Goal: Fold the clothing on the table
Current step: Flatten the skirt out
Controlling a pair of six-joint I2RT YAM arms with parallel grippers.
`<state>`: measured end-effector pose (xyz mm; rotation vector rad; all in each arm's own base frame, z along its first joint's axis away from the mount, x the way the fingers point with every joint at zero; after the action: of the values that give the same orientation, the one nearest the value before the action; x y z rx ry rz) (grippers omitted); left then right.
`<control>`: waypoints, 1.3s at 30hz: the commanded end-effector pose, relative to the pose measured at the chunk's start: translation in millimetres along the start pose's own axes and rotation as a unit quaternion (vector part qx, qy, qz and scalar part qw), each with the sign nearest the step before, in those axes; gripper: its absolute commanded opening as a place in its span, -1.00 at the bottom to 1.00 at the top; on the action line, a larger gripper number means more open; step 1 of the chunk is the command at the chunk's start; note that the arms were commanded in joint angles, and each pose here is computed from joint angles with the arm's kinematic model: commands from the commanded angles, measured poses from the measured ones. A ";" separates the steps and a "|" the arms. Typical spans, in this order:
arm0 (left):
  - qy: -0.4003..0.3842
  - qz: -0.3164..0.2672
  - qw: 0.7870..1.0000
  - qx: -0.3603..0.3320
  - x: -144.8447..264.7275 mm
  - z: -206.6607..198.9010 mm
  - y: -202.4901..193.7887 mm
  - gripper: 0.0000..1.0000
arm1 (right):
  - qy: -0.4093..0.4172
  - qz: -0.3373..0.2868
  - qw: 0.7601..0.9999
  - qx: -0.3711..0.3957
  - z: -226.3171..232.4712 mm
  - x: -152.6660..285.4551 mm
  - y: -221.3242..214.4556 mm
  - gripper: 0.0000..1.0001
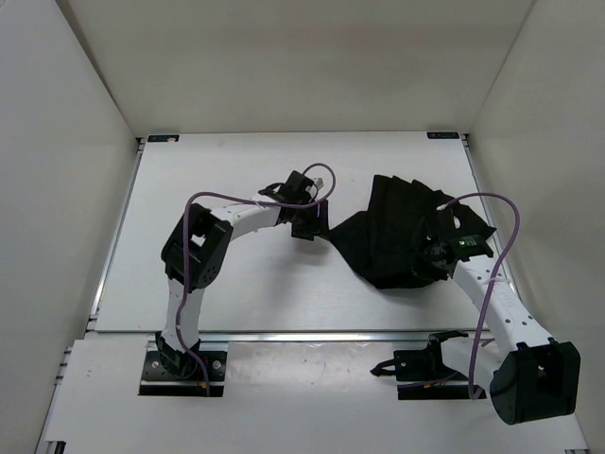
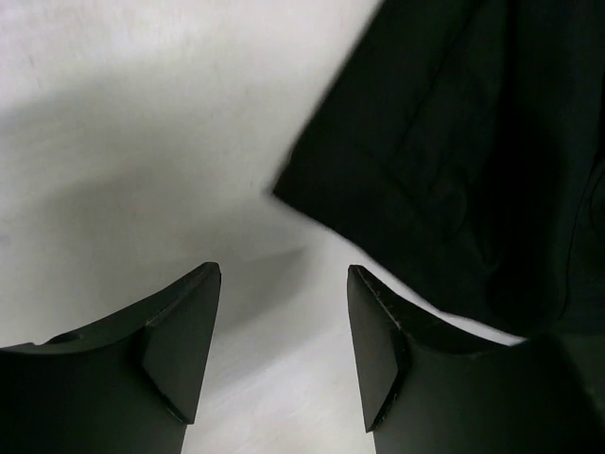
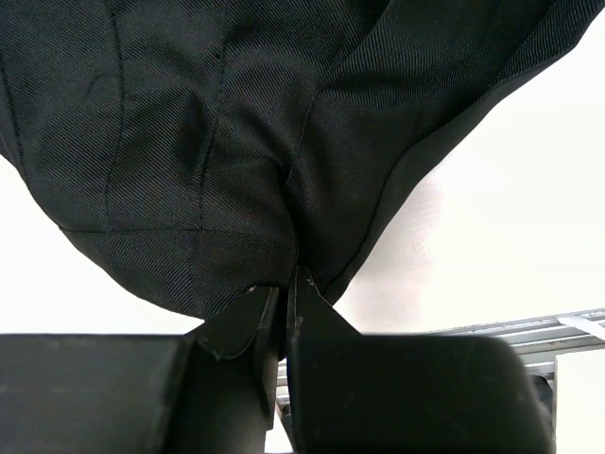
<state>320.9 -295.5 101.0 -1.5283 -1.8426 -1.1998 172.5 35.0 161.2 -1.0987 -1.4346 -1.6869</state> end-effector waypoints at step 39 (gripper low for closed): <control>-0.162 -0.393 0.903 0.062 380.1 -36.8 23.6 -1.00 | 0.316 -0.434 0.843 -0.015 21.6 239.6 93.6 -0.99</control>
<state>215.6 -136.7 441.7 -1.1937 -2.9503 -1.1152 151.2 54.9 392.4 0.1561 -1.4544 -2.2924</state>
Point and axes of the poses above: each gripper's point midway between its finger pads, its own x axis back along the fingers, its own z axis along the line the jaws close on, y = z × x, the point moved 8 cm from there along x, back along the fingers, and after that the axes turned 6 degrees about x, right-handed, at the moved point
